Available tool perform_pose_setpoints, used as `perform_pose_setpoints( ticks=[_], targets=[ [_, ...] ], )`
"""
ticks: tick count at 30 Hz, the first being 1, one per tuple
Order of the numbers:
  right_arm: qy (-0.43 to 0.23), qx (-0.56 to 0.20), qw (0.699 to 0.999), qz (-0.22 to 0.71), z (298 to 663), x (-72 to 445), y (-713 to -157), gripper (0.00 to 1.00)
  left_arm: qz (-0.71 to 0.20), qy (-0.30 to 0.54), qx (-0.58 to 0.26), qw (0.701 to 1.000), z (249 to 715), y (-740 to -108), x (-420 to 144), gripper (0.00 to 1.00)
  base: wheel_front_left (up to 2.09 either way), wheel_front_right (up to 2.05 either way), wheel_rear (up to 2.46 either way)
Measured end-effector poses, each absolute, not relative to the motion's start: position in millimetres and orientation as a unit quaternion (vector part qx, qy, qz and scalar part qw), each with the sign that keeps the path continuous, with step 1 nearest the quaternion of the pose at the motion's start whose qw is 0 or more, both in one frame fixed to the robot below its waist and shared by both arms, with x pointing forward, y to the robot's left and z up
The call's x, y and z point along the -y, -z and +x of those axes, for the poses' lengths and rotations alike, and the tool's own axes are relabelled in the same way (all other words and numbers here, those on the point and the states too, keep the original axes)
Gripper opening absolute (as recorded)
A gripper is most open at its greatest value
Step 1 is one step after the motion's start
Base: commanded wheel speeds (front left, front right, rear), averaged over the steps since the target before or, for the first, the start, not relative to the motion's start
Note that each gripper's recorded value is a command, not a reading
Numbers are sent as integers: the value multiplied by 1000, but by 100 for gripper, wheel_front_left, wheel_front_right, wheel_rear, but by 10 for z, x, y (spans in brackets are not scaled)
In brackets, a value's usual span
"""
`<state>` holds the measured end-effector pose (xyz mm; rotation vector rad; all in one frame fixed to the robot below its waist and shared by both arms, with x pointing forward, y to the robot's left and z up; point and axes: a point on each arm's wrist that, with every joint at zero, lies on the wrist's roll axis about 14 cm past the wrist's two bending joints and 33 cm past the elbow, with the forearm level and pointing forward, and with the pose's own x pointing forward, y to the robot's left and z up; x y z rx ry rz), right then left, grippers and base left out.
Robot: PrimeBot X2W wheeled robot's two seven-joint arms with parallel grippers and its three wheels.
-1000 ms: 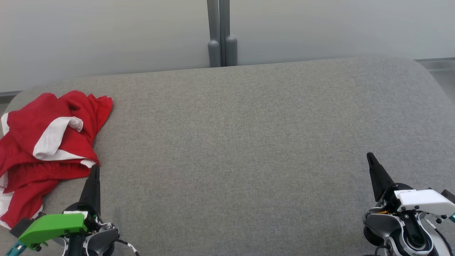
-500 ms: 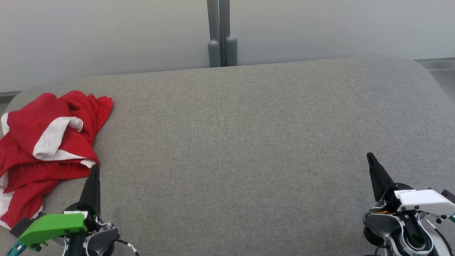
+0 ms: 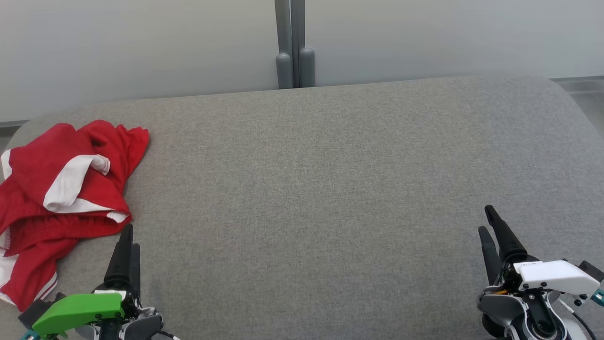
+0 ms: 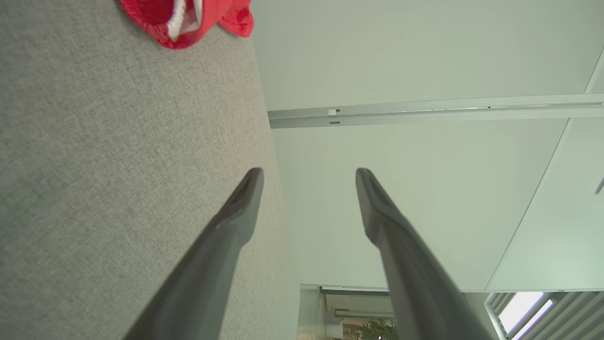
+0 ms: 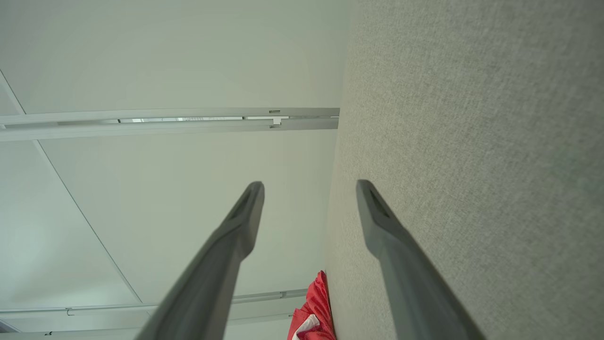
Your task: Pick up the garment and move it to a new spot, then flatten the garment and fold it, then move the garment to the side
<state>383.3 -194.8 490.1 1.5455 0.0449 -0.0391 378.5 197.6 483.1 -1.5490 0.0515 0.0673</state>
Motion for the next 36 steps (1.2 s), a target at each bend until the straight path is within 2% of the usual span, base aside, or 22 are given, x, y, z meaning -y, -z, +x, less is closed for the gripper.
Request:
perform_pose_setpoints(
  ticks=[3, 4, 7, 18, 19, 36],
  targets=[
    [21, -25, 736, 677, 3838, 1947, -4877, 100, -672, -36, -24, 739, 3784, -4813, -1998, 100, 0, 0, 0],
    [21, -25, 736, 677, 3838, 1947, -4877, 100, -672, -36, -24, 739, 3784, -4813, -1998, 100, 0, 0, 0],
    [24, -26, 767, 641, 3853, 1958, -4867, 100, -634, -39, -28, 772, 3790, -4801, -2002, 100, 0, 0, 0],
    [18, -29, 830, 556, 3884, 1895, -4884, 100, -557, -49, -32, 829, 3793, -4758, -2022, 100, 0, 0, 0],
    [16, -30, 840, 541, 3885, 1877, -4881, 100, -538, -51, -38, 841, 3791, -4734, -2011, 100, 0, 0, 0],
    [6, -28, 906, 423, 3908, 1821, -4889, 100, -421, -54, -45, 904, 3795, -4683, -1994, 100, 0, 0, 0]
  ],
)
